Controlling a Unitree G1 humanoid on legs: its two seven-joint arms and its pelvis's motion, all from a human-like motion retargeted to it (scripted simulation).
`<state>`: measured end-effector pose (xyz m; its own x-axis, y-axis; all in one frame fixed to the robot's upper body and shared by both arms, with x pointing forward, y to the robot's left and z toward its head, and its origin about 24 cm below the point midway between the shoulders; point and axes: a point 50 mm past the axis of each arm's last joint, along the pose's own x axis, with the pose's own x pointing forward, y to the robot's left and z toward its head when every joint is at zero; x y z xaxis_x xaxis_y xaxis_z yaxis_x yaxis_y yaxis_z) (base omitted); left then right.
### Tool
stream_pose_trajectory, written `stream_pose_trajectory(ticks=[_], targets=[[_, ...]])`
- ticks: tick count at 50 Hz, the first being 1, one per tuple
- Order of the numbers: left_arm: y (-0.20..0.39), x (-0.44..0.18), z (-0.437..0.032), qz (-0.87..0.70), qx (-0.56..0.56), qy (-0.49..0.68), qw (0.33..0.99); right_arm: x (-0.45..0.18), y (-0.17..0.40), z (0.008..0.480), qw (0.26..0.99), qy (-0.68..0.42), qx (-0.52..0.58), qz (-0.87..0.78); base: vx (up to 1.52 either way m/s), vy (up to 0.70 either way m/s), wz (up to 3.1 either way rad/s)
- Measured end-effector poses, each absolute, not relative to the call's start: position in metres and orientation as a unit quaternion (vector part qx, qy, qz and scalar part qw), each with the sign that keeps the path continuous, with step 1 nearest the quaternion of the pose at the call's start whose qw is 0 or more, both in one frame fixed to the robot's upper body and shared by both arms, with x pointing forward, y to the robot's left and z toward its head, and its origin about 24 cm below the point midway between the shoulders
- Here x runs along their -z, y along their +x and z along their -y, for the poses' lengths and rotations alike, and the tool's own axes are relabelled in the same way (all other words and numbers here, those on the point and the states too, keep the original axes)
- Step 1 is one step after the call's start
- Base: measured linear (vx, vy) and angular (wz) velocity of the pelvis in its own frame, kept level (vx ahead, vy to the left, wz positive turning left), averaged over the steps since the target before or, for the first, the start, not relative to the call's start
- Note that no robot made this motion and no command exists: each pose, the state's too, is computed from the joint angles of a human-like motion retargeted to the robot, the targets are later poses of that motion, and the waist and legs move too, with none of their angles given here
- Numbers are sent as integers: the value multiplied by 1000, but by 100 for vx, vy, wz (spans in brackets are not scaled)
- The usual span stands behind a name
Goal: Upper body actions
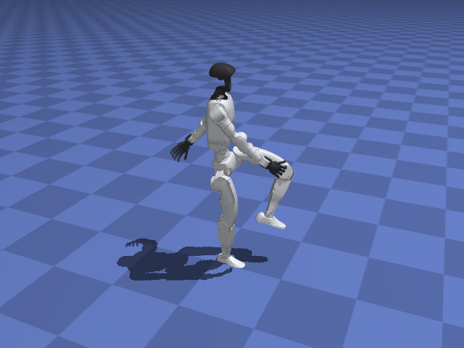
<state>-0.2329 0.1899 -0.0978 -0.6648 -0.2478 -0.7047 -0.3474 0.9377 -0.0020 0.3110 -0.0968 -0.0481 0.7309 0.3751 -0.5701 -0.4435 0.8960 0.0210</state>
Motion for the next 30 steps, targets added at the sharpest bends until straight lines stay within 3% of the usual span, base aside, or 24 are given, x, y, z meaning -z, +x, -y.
stream_pose_trajectory(ticks=[4,10,20,30], targets=[[-243,90,-185,-905,-110,-201,357,22,334,94,945,-85,-209,-236,10,0,-40],[-216,110,-182,-871,-144,-236,406,34,323,96,939,-98,-216,-249,4,4,23],[-154,143,-205,-822,-146,-197,514,110,238,109,886,-88,-208,-404,5,7,50],[-105,157,-227,-777,-176,-179,577,151,160,130,822,-130,-229,-505,10,13,27]])
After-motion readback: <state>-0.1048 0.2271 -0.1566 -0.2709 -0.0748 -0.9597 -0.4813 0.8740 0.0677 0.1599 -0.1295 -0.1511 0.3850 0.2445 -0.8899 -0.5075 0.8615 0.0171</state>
